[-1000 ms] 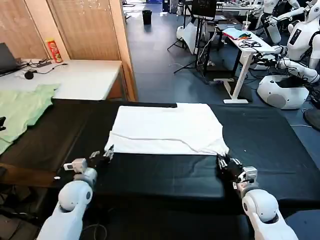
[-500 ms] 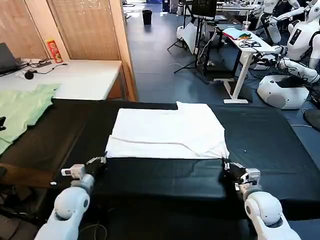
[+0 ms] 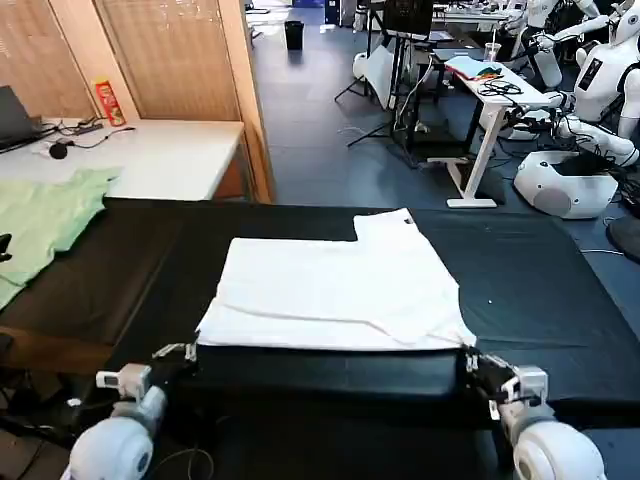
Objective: Fold and organize the clothes.
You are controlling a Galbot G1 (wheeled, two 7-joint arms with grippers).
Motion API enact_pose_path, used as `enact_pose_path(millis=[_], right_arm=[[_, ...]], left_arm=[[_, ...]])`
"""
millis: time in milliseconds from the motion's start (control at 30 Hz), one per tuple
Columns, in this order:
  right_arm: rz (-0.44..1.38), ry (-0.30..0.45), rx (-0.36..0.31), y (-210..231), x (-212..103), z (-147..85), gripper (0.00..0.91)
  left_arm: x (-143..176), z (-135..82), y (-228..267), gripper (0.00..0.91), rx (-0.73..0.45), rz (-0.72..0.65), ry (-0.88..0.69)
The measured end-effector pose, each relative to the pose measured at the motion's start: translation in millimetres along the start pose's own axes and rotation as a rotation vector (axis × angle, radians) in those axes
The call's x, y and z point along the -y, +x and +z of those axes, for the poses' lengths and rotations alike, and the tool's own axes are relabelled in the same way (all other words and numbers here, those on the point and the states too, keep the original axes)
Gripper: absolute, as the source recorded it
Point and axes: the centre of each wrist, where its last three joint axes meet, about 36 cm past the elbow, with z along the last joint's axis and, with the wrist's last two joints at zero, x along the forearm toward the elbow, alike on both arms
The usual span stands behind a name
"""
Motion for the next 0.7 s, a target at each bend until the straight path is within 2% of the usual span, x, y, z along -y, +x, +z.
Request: enact_pose_path(millis=[200,300,500,600,700], right_arm=[[-0.004,0.008,-0.017,17,-4,-3,0.878],[-0.015,0.013,0.001,26,-5,-8,0.878],[-0.052,-0.005,0.173,32,-4,-33,0.878],[-0.041,0.016,0.273,13,1,-49,0.878],[-0.021,0.025,0.331,-19,10,-67,0.878]], left_arm=[[3,-1,13,0.878,-0.016,-0.006,-0.009],[3,-4,19,0.878,-0.038,-0.006,-0.006],[2,-16,31,0.878,-0.059,-0.006,-0.009],[0,-34,34,0.878,-0.036,-0.009,0.033],[0,-51,26,0.878,-0.023,0.006,0.08]])
